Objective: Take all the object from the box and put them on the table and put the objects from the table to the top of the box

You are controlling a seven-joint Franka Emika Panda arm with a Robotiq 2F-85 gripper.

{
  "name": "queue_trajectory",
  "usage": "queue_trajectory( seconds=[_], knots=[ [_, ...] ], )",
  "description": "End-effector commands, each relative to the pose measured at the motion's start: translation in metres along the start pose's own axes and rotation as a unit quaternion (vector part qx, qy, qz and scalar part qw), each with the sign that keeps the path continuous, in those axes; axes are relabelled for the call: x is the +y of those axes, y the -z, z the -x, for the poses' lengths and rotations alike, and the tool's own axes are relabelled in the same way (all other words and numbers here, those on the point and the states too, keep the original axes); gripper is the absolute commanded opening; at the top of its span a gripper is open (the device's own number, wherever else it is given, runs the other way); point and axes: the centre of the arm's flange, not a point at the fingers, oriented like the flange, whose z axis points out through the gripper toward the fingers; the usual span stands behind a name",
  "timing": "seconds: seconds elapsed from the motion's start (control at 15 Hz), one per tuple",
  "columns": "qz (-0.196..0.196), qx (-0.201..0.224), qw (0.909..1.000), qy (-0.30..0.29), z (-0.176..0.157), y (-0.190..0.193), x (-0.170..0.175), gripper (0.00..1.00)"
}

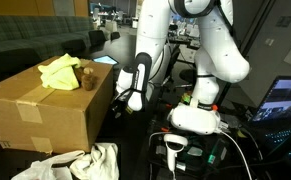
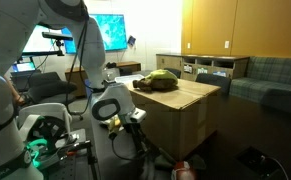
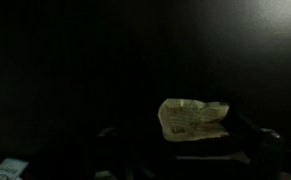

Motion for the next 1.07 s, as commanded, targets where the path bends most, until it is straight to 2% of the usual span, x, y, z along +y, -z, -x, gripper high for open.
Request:
queue_trajectory(
  seconds=[0.0,0.53,0.8,1.0],
  knots=[
    [-0.009,0.022,0.9991,0.034,-0.002,-0.002,-0.006,1.0],
    [-0.082,0.005,0.9906,0.11,-0.004,-0.014,-0.003,1.0],
    [-0.119,-0.007,0.9872,0.107,-0.008,-0.023,0.013,1.0],
    [-0.125,-0.013,0.9876,0.094,-0.014,-0.025,0.025,1.0]
  ],
)
